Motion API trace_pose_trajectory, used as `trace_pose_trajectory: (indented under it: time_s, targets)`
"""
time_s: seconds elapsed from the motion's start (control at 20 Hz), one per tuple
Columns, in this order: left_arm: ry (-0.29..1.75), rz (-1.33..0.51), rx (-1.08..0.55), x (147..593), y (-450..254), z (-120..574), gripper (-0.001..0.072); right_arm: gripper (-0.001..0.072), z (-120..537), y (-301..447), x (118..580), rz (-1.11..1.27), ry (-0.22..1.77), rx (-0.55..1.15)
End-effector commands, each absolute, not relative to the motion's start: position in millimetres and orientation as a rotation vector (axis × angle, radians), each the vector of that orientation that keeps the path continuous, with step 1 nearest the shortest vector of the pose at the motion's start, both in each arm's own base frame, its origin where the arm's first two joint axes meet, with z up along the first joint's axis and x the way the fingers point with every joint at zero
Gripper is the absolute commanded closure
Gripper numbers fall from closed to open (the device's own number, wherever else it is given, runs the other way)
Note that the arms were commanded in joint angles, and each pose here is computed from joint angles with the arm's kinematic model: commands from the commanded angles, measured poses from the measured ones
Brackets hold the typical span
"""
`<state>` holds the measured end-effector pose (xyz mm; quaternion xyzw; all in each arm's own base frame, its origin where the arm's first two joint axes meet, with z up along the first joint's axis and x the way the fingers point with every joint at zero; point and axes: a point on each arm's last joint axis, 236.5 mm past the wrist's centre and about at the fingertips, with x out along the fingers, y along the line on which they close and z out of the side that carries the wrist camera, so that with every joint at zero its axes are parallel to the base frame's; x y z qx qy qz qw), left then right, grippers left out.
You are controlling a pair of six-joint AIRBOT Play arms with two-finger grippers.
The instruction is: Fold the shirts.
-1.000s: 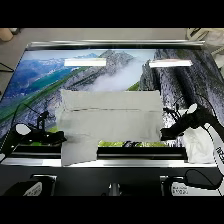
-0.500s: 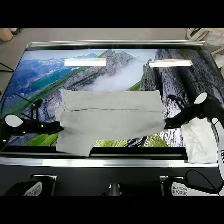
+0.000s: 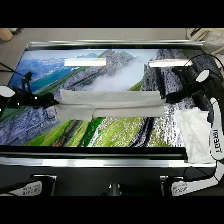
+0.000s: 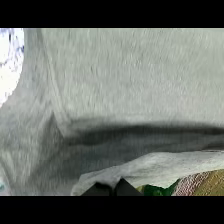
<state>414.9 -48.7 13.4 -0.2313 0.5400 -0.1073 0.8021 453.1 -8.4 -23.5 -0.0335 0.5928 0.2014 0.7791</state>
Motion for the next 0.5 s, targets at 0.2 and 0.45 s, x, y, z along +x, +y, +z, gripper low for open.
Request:
trace_pose_trajectory:
  time_s: [0.2,0.45]
  targets:
    - [1.186,-0.211,-0.563,487,-40,-21,0.0683,0.0699,-53,-3,521,0.367,1.177,-0.055]
    - [1.3,-0.181,-0.632,479,-46,-66,0.0669,0.069,-85,10,506,0.417,1.271,0.015]
